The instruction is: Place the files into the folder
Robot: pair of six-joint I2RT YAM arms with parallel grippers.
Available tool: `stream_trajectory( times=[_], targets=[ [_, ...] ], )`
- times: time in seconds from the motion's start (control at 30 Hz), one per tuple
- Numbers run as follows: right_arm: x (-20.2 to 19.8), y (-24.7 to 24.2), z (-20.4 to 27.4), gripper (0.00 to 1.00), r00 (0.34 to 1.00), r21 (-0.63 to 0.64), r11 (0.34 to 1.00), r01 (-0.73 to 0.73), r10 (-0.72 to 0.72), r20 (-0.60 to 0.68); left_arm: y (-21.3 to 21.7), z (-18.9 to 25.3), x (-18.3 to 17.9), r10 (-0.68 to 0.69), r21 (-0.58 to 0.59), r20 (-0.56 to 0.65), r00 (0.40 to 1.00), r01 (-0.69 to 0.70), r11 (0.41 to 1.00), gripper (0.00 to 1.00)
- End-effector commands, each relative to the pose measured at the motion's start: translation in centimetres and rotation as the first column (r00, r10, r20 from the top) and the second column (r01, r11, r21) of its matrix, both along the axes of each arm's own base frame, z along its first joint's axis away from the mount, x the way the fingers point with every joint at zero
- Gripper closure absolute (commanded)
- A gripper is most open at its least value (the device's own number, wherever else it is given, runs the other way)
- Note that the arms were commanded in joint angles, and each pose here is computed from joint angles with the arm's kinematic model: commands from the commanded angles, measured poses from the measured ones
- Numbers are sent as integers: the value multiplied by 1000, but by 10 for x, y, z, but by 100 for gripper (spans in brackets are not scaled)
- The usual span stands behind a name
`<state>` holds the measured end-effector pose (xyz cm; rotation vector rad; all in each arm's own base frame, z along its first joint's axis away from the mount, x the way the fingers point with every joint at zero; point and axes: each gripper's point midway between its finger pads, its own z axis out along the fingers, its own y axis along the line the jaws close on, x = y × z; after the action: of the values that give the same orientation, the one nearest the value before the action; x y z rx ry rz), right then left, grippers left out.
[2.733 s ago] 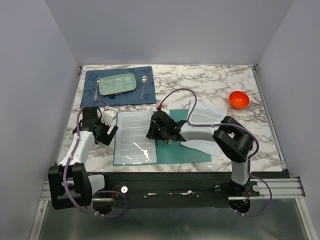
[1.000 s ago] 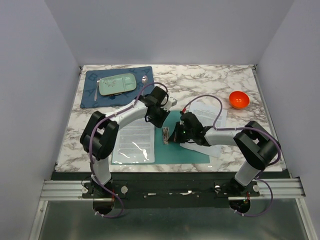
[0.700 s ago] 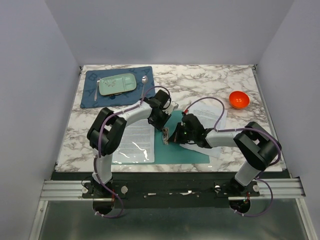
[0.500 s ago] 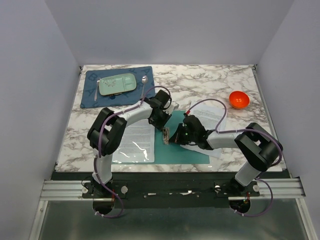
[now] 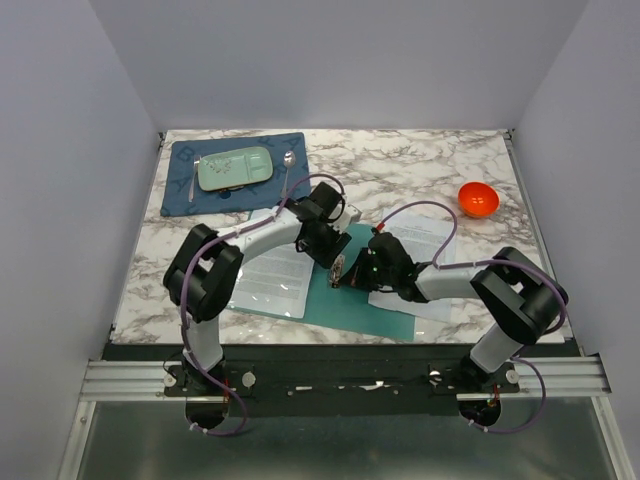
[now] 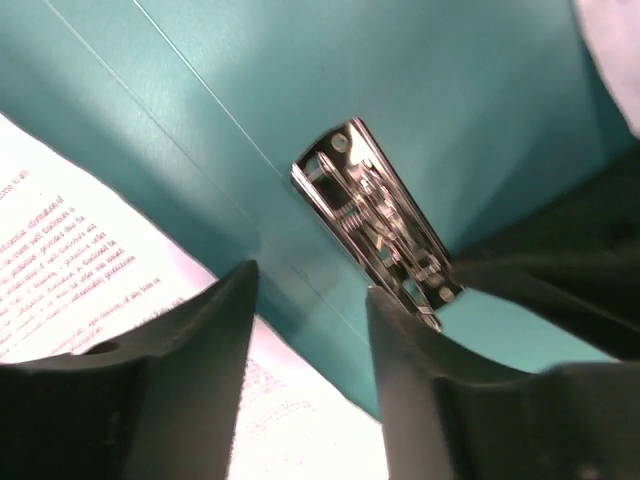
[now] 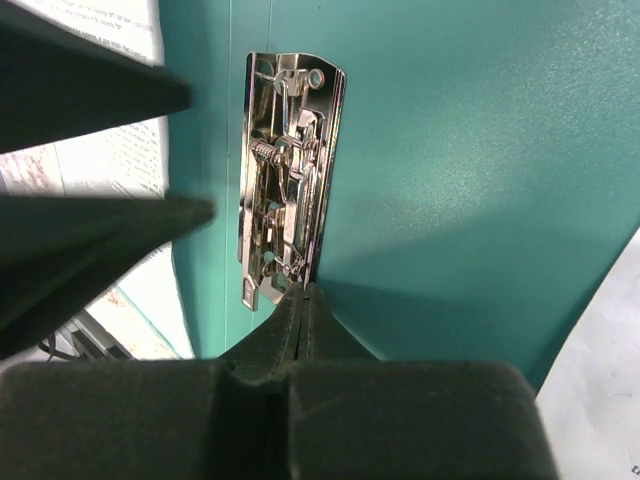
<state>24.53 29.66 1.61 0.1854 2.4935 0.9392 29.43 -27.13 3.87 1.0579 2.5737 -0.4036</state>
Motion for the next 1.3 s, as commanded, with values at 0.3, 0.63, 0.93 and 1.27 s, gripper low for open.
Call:
stream_trajectory(
  times=[0.3, 0.63, 0.93, 1.27],
  targets=[
    [-25, -46, -59, 100, 989, -217, 974, 64, -92, -120, 5, 27, -40, -38, -104, -42, 998, 34, 994, 37],
    [-27, -50, -62, 100, 986, -216, 973, 79, -108, -125, -1, 11, -49, -28, -134, -102, 994, 14, 991, 58],
    [-28, -50, -63, 99, 985, -213, 974, 82, -111, -129, -8, 5, -48, -30, -152, -119, 992, 12, 988, 62],
    [-28, -50, -63, 100, 986, -212, 974, 82, -111, -128, -11, -3, -49, -32, -139, -121, 992, 15, 990, 64]
  ],
)
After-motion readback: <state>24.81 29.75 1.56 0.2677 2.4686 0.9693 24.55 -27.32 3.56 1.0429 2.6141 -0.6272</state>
